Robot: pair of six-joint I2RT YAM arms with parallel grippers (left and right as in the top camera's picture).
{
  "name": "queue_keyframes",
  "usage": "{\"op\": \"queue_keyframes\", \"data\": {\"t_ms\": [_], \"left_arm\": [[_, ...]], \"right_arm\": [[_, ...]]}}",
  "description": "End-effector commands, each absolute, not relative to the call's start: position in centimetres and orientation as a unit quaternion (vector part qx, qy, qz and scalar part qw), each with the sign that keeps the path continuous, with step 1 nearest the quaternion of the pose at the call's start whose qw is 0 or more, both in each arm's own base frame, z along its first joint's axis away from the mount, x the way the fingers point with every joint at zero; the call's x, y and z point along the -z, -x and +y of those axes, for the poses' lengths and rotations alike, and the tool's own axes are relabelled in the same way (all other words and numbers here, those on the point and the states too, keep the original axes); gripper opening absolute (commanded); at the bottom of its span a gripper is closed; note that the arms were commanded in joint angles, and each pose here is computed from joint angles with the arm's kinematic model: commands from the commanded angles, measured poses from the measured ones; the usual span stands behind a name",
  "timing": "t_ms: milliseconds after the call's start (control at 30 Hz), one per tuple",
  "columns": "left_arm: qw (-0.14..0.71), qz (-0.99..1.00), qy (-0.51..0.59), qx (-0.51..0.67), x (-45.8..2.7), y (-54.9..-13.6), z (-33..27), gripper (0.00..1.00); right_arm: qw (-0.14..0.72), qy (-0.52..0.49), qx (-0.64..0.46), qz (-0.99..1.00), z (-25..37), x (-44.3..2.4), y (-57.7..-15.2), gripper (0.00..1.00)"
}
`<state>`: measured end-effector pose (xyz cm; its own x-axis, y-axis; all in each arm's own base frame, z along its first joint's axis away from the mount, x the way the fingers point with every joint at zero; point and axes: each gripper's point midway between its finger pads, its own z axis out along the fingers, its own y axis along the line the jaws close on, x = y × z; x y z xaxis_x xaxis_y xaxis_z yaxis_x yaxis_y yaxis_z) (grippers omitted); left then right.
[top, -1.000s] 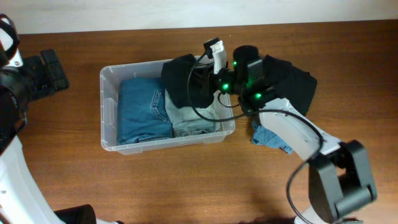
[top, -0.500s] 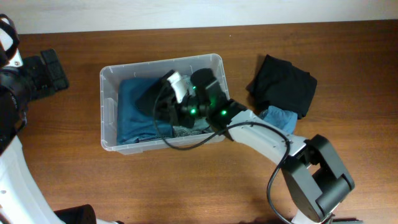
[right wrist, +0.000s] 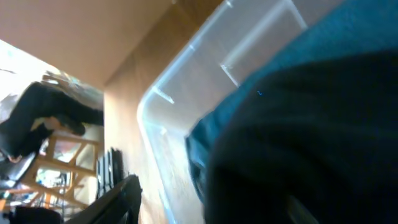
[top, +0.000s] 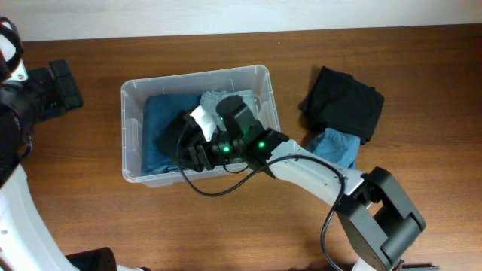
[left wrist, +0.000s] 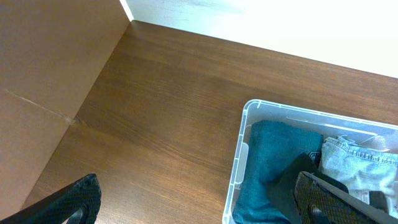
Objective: Pack container
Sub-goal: 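Release the black garment in the bin and lift the right gripper, then move the right gripper to the second black garment and grasp it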
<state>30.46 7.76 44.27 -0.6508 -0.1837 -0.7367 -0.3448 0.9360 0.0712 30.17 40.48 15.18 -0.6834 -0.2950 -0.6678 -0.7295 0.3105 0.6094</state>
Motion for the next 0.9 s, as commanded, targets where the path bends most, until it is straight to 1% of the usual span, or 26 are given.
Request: {"op": "queue_keyframes", "data": {"t_ms": [0, 67, 100, 167, 200, 233, 267, 300, 333, 400, 467, 533, 600, 633, 667, 733, 767, 833, 867], "left_arm": [[0.397, 0.9, 0.15, -0.1, -44.6, -30.1, 7.7, 0.99], [0.397, 0.9, 0.15, -0.1, -44.6, -30.1, 7.7, 0.99], [0.397, 0.9, 0.15, -0.101, -44.6, -30.1, 7.8, 0.99], [0.397, 0.9, 0.15, -0.101, -44.6, -30.1, 7.8, 0.99], [0.397, 0.9, 0.15, -0.101, -44.6, -30.1, 7.8, 0.99], [0.397, 0.9, 0.15, -0.101, -44.6, -30.1, 7.8, 0.99], [0.397, 0.9, 0.15, -0.1, -44.6, -30.1, 7.7, 1.0], [0.397, 0.9, 0.15, -0.1, -44.6, -30.1, 7.7, 0.99], [0.397, 0.9, 0.15, -0.101, -44.6, -30.1, 7.8, 0.99], [0.397, 0.9, 0.15, -0.101, -44.6, -30.1, 7.8, 0.99], [0.397, 0.9, 0.15, -0.1, -44.6, -30.1, 7.7, 0.99], [0.397, 0.9, 0.15, -0.101, -44.6, -30.1, 7.7, 0.99], [0.397, 0.9, 0.15, -0.1, -44.6, -30.1, 7.7, 0.99], [0.397, 0.9, 0.15, -0.101, -44.6, -30.1, 7.8, 0.99], [0.397, 0.9, 0.15, -0.1, -44.6, -30.1, 7.7, 0.99], [0.397, 0.9, 0.15, -0.1, -44.6, -30.1, 7.7, 0.99], [0.397, 0.9, 0.15, -0.1, -44.6, -30.1, 7.7, 0.99], [0.397, 0.9, 0.15, -0.1, -44.6, -30.1, 7.7, 0.99], [0.397, 0.9, 0.15, -0.101, -44.6, -30.1, 7.8, 0.99]], "right_arm": [[0.256, 0.37, -0.468, 0.761, 38.7, -17.4, -30.3, 0.6], [0.275, 0.388, -0.442, 0.76, 37.5, -18.3, -30.4, 0.6], [0.302, 0.391, -0.411, 0.766, 36.2, -19.3, -31.0, 0.6], [0.33, 0.386, -0.388, 0.769, 35.0, -20.9, -31.6, 0.59], [0.347, 0.38, -0.377, 0.77, 34.4, -21.8, -31.9, 0.49], [0.356, 0.377, -0.373, 0.769, 34.2, -22.4, -32.1, 0.33], [0.368, 0.376, -0.371, 0.766, 34.1, -23.1, -32.3, 0.18], [0.376, 0.376, -0.372, 0.761, 34.1, -23.6, -32.4, 0.09], [0.38, 0.373, -0.365, 0.764, 34.0, -23.6, -32.7, 0.04], [0.386, 0.329, -0.346, 0.789, 32.4, -23.3, -34.5, 0.04], [0.396, 0.255, -0.331, 0.818, 29.2, -23.4, -37.3, 0.04], [0.405, 0.181, -0.327, 0.835, 25.2, -23.9, -40.0, 0.04], [0.413, 0.078, -0.336, 0.843, 18.0, -25.0, -43.0, 0.05], [0.415, 0.058, -0.339, 0.842, 16.1, -25.1, -43.6, 0.05], [0.414, 0.017, -0.342, 0.843, 12.3, -25.1, -44.4, 0.07], [0.41, -0.061, -0.327, 0.849, 5.3, -24.0, -45.1, 0.25], [0.407, -0.102, -0.31, 0.853, 1.6, -23.1, -45.1, 0.41], [0.4, -0.172, -0.274, 0.858, -5.6, -20.7, -44.7, 0.68], [0.393, -0.211, -0.253, 0.859, -10.0, -18.8, -44.1, 0.78]]}}
